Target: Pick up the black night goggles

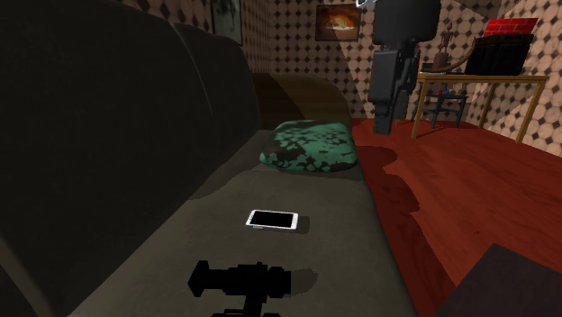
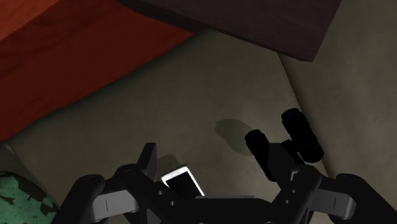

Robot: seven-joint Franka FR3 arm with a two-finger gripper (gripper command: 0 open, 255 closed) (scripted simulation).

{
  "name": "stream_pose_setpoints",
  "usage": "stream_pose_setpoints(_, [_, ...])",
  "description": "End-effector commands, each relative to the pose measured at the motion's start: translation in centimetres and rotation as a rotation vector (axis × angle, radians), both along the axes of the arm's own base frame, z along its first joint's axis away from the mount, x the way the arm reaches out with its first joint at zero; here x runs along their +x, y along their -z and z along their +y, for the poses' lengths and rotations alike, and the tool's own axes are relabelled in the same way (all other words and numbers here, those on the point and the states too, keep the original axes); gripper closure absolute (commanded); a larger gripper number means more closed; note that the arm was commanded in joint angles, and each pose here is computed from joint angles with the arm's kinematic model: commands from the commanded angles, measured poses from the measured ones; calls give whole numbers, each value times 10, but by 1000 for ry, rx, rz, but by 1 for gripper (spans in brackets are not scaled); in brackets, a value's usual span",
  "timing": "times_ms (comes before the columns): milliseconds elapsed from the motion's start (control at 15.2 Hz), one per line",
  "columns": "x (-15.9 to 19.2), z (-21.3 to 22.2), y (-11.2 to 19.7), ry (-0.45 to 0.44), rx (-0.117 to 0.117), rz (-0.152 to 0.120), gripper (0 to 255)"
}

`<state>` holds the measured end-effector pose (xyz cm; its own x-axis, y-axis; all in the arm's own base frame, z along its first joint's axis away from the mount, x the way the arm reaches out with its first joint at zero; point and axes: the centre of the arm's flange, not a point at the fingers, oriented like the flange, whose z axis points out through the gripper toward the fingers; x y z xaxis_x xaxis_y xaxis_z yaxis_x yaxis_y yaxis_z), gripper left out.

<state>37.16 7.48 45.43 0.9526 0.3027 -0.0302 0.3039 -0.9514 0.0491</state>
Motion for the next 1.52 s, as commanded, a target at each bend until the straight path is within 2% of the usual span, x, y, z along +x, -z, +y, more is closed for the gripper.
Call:
stream_pose_setpoints(0, [12,16,18,-47,6,-3,0])
stream_pose_setpoints(726, [57,110,114,-301,30,-8,0])
stream_pose_setpoints(1452, [77,214,208,-556,54,-13,0])
